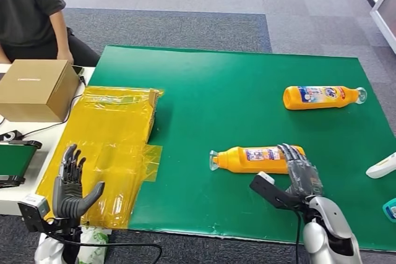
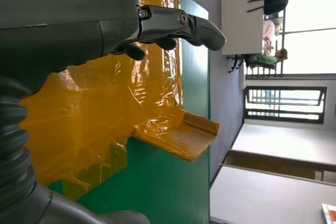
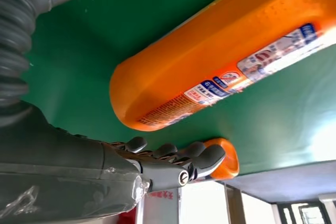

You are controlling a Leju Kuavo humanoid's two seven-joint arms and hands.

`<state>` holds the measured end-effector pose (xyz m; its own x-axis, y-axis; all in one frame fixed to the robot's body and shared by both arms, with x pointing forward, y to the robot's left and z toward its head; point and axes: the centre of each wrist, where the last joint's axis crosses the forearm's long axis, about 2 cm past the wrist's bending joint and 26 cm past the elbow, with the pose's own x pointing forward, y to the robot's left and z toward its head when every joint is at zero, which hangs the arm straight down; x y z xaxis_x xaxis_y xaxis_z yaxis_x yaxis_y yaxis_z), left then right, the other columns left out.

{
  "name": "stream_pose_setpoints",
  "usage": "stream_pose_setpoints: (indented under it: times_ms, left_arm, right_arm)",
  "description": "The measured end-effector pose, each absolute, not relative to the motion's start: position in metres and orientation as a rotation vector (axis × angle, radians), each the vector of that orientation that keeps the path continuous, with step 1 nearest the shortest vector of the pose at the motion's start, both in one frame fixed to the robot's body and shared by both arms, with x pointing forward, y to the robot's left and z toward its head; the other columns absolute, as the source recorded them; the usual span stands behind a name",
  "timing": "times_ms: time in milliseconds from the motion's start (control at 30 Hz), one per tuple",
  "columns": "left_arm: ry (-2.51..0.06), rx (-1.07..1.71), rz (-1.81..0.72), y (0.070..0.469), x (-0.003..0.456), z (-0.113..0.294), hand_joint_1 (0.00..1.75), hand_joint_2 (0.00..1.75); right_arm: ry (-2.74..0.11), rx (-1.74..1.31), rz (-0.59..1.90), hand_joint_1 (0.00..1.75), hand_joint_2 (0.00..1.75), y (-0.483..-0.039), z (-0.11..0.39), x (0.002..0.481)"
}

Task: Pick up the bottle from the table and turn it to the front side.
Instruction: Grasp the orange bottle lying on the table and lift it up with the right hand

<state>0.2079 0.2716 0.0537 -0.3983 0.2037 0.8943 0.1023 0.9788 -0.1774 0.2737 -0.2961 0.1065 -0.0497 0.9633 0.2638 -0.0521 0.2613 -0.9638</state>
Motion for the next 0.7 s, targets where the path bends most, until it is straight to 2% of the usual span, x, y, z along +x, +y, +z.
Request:
stream_pose_setpoints:
  times_ms: [300,667,700]
  left_arm:
    - [-1.986,-0.257,0.096,0.263,0.222,0.054,0.00,1.75]
    - [-1.968,-0.283,0.071,0.260,0.224,0.050,0.00,1.75]
    - [-1.968,-0.284,0.070,0.259,0.224,0.050,0.00,1.75]
  right_arm:
    - [-1.122,-1.013,1.212,0.00,1.75,-0.316,0.096,0.338]
    - [-1.054,-1.002,1.267,0.02,1.75,-0.318,0.091,0.360]
    - [-1.051,-1.008,1.278,0.45,1.75,-0.317,0.091,0.362]
